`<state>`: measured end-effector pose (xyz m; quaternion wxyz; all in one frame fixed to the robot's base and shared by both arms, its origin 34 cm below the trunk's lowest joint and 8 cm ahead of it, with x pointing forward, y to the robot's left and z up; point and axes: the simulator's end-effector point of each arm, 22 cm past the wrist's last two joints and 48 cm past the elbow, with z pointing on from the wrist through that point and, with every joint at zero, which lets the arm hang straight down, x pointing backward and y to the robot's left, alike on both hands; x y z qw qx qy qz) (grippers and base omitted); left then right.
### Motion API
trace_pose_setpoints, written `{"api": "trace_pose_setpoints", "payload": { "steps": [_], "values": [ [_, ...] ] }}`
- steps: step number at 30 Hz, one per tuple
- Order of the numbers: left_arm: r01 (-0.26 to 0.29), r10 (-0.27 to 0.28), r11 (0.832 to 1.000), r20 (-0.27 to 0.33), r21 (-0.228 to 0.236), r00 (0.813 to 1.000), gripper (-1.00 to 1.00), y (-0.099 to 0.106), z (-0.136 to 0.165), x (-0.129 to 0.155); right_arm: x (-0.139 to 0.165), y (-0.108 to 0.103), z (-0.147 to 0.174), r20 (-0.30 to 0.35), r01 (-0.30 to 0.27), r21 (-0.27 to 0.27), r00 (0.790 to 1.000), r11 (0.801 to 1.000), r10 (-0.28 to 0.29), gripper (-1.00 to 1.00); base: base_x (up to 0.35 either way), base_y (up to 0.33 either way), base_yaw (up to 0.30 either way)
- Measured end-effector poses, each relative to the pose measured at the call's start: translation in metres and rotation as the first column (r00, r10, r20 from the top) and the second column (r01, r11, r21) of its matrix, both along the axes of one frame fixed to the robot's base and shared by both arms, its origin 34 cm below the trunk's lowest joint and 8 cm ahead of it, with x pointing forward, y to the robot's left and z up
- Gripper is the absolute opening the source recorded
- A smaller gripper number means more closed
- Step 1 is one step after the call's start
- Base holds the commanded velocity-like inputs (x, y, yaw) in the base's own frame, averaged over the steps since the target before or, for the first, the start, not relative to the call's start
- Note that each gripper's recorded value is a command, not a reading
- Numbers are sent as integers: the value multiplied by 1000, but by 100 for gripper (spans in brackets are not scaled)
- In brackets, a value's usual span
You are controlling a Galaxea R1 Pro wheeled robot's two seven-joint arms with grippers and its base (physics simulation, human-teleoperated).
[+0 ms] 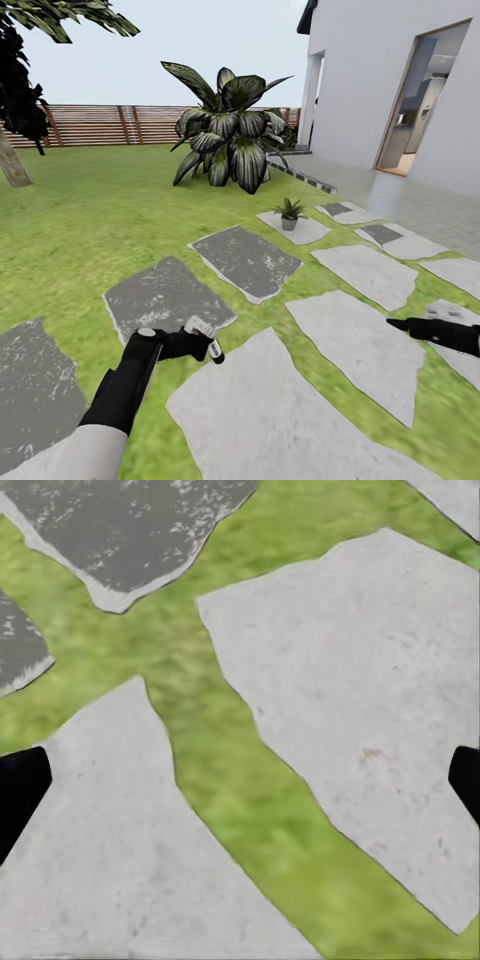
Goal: Pick up the pesticide atomizer in the garden and spray insectifuge to fully cover both potted plants in the garden.
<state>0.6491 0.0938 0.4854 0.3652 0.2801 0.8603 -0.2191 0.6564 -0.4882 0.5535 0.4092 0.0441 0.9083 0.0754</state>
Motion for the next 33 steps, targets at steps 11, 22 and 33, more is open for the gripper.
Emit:
{"api": "trace_pose_setpoints", "payload": {
  "steps": [11, 22, 33],
  "values": [
    [434, -433, 901, -36, 28, 901, -100, -6, 49, -34, -20, 124, 26, 75, -438, 236, 898, 867, 434, 100, 320, -122, 0],
    [481, -480, 877, -41, 16, 877, -100, -9, 59, -43, -24, 180, 50, 93, -601, 122, 799, 790, 594, 100, 332, -14, 0],
    [489, -483, 868, -82, 83, 872, -100, -3, 46, -45, -24, 181, 52, 96, -602, 122, 798, 789, 594, 100, 334, 0, 0]
  ]
}}
